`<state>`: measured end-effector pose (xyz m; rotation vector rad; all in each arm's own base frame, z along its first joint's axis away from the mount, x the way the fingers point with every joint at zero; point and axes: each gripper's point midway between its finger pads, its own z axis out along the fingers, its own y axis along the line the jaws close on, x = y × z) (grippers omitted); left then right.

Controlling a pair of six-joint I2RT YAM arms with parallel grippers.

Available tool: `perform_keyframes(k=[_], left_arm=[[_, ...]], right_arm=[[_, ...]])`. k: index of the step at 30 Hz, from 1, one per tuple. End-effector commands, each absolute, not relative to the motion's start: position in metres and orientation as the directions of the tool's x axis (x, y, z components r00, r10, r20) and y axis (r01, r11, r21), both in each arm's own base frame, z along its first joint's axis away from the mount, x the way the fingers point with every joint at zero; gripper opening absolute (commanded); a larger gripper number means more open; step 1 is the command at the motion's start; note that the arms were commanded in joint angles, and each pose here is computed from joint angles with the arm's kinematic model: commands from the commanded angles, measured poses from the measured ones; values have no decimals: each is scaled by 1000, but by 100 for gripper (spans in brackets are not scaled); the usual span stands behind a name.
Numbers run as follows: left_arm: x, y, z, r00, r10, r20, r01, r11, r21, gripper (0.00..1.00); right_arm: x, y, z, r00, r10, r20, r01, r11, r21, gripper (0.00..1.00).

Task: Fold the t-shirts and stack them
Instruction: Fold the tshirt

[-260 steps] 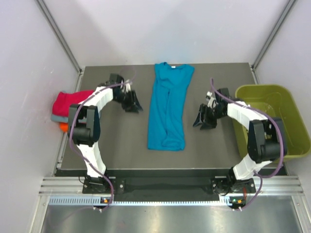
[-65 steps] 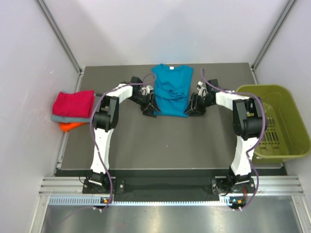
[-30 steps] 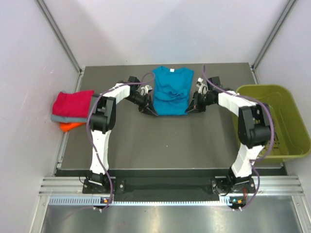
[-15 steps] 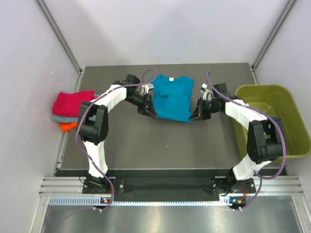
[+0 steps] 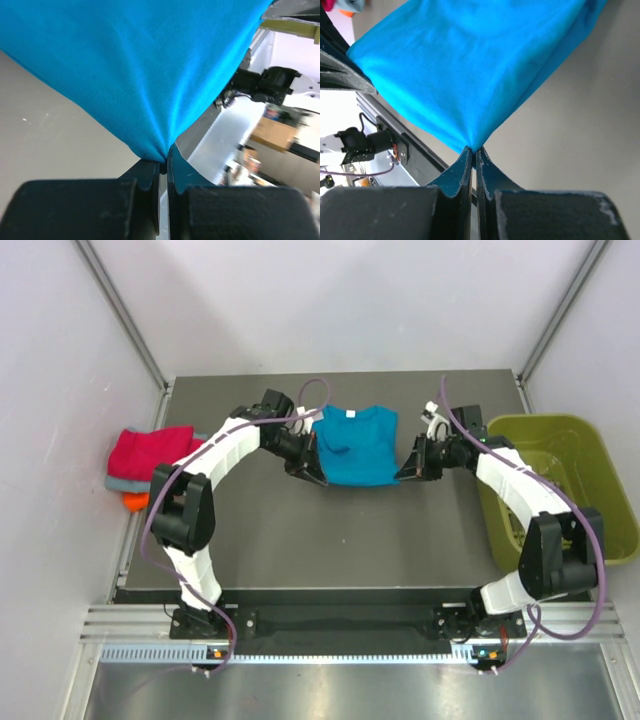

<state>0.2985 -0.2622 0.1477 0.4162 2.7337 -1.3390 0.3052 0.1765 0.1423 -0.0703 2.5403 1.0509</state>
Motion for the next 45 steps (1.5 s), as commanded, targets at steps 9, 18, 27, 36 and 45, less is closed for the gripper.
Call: perform_keyframes(k=[9,18,27,36,45], left_arm=[[362,-246,216,-761,116,-638,516,704,-488,0],[377,-248,241,-730,132,-670,544,705,-454,0],[342,-245,183,-849,144,-509,449,705,-549,0],[404,-261,189,-821,133,-555,473,703,-532,0],[455,-256,144,-857,119,-502,418,730,-541,0]], right_arm=[[343,172,208,-794,133,-593,-322,735,596,0],[374,173,237,-759,130,-637,-361,731,580,0],[334,171,176,-843,143,-519,-260,735,626,0],[394,175,181,-810,127,-572,-301,747,593,0],[459,175,150,-804,112,-584,-296,775,558,0]])
